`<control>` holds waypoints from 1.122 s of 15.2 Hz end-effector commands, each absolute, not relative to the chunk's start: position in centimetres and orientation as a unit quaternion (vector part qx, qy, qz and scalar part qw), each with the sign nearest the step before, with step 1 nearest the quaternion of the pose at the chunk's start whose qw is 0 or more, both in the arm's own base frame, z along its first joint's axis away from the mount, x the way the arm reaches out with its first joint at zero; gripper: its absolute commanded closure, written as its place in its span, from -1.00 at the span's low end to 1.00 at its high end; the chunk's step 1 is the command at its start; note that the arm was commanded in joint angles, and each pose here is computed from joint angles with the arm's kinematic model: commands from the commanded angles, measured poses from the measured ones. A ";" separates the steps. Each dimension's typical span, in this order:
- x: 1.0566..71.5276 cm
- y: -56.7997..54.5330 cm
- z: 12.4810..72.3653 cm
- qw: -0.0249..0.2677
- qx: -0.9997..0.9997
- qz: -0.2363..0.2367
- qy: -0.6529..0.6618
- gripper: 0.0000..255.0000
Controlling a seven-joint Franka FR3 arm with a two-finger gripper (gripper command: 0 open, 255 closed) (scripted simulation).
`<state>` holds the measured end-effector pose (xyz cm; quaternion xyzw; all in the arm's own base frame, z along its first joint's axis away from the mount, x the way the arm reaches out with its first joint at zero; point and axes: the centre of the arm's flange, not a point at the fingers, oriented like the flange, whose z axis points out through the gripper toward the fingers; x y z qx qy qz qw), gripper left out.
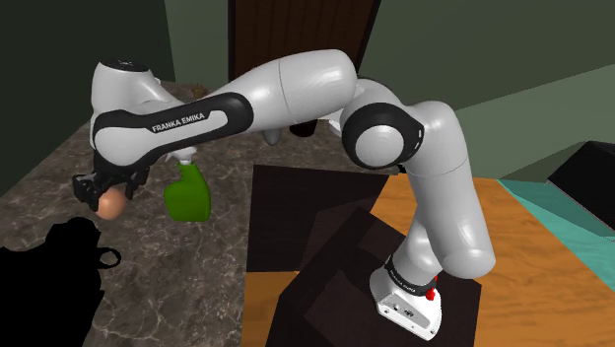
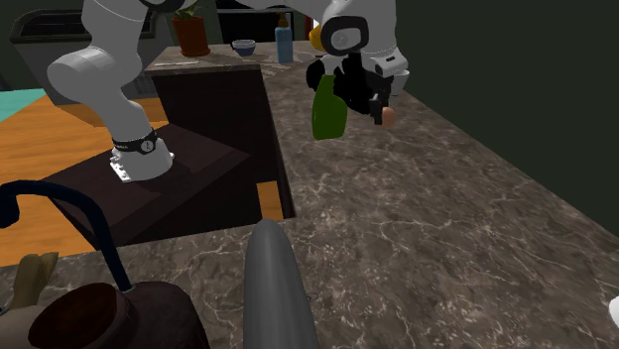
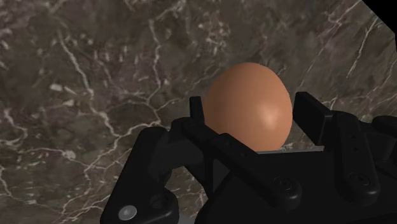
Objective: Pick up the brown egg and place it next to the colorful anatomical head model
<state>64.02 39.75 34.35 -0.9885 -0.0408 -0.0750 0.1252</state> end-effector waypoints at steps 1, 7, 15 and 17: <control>63.9 39.7 33.5 0.124 -0.989 -0.072 -0.041 1.00; 63.9 39.7 33.5 0.124 -0.989 -0.072 -0.041 1.00; 63.5 39.0 36.0 0.124 -0.989 -0.072 -0.041 -1.00; 63.2 38.4 38.3 0.124 -0.989 -0.072 -0.041 -1.00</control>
